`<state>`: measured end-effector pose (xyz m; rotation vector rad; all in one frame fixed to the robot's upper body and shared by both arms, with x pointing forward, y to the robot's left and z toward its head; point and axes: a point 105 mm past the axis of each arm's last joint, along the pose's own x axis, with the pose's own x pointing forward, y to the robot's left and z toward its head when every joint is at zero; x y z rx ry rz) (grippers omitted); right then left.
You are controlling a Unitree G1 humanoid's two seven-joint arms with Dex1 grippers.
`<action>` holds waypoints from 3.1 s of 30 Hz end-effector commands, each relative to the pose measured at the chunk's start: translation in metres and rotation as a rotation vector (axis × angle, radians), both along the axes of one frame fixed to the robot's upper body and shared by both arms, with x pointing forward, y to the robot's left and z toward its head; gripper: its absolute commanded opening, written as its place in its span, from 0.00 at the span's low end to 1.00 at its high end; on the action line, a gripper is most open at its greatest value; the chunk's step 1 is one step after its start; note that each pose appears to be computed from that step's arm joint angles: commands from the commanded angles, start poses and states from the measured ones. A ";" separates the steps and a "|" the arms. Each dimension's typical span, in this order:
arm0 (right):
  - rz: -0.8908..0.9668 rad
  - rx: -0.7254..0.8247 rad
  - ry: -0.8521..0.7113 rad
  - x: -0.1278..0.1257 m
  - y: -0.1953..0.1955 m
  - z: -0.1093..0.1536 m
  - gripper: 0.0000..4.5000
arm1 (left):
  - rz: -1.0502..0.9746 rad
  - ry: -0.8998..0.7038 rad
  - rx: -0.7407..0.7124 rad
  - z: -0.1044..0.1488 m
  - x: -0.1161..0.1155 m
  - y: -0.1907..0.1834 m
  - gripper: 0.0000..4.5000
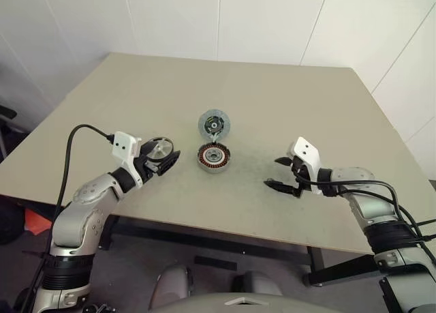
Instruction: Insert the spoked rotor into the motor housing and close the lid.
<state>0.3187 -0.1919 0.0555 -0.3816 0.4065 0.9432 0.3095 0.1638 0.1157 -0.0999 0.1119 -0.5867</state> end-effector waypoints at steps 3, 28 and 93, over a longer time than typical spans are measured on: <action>0.021 -0.010 -0.035 0.000 0.000 0.009 1.00 | -0.010 -0.048 0.010 0.010 0.001 -0.001 1.00; 0.003 -0.050 0.010 -0.005 -0.007 -0.010 0.54 | -0.001 -0.051 0.028 0.009 0.003 0.002 1.00; 0.050 0.104 -0.099 0.055 0.147 0.030 0.14 | 0.008 -0.055 0.015 0.007 0.000 -0.010 1.00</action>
